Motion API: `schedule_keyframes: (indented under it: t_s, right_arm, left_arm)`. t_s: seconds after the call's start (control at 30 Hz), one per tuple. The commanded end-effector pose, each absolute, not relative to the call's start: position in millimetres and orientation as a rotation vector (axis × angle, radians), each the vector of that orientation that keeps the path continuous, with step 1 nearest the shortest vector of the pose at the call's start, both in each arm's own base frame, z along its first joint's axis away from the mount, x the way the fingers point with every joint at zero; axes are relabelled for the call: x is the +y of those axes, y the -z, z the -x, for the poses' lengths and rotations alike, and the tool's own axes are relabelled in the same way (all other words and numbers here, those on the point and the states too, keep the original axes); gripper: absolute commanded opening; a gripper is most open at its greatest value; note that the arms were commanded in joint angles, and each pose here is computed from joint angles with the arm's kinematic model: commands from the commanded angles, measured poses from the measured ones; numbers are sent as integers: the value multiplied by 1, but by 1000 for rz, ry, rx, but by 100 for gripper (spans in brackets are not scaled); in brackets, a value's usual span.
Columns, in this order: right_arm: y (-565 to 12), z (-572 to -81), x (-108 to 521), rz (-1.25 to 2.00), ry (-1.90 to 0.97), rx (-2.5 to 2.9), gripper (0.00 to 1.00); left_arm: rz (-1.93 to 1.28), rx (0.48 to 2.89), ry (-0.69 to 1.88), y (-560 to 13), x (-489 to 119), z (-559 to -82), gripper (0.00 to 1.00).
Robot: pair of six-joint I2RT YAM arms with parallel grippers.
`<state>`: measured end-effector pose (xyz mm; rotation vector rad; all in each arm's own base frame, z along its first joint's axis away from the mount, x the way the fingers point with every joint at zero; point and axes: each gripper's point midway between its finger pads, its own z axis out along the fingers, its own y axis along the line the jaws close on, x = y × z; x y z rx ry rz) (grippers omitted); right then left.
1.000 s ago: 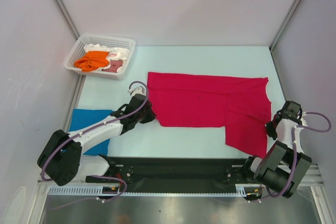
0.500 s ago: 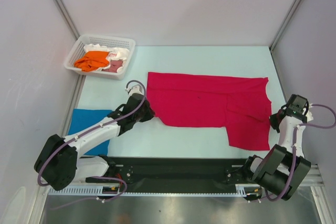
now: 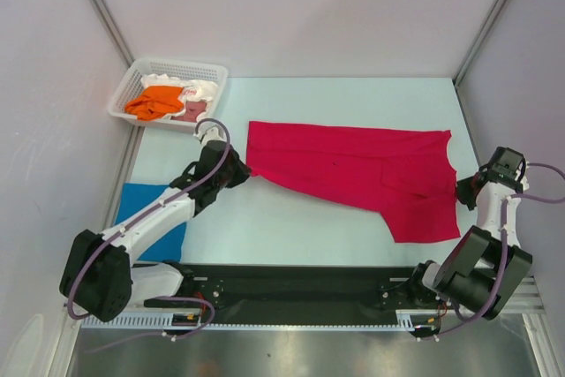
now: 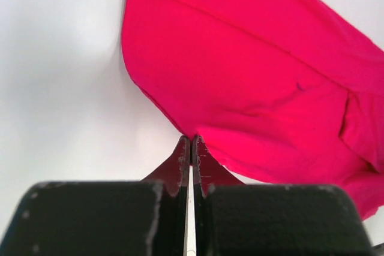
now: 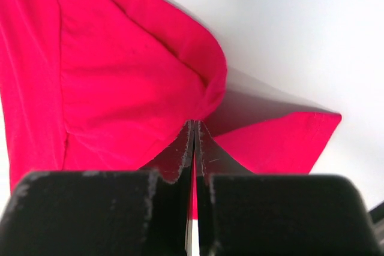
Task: Fold and stack the t-shirts
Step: Fold the tshirt
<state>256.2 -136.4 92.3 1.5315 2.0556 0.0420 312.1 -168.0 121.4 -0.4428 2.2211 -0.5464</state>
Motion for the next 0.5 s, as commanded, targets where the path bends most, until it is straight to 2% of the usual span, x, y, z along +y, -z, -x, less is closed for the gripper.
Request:
schedule_keyframes:
  t_s: [0.0, 0.47]
  right_arm:
    - [-111, -281, -145, -1473, -97, 2000, 0]
    - [-119, -325, -156, -1508, -208, 1973, 0]
  left_arm:
    - [420, 2156, 590, -149, -172, -329, 0]
    - [461, 2180, 545, -132, -159, -346, 0]
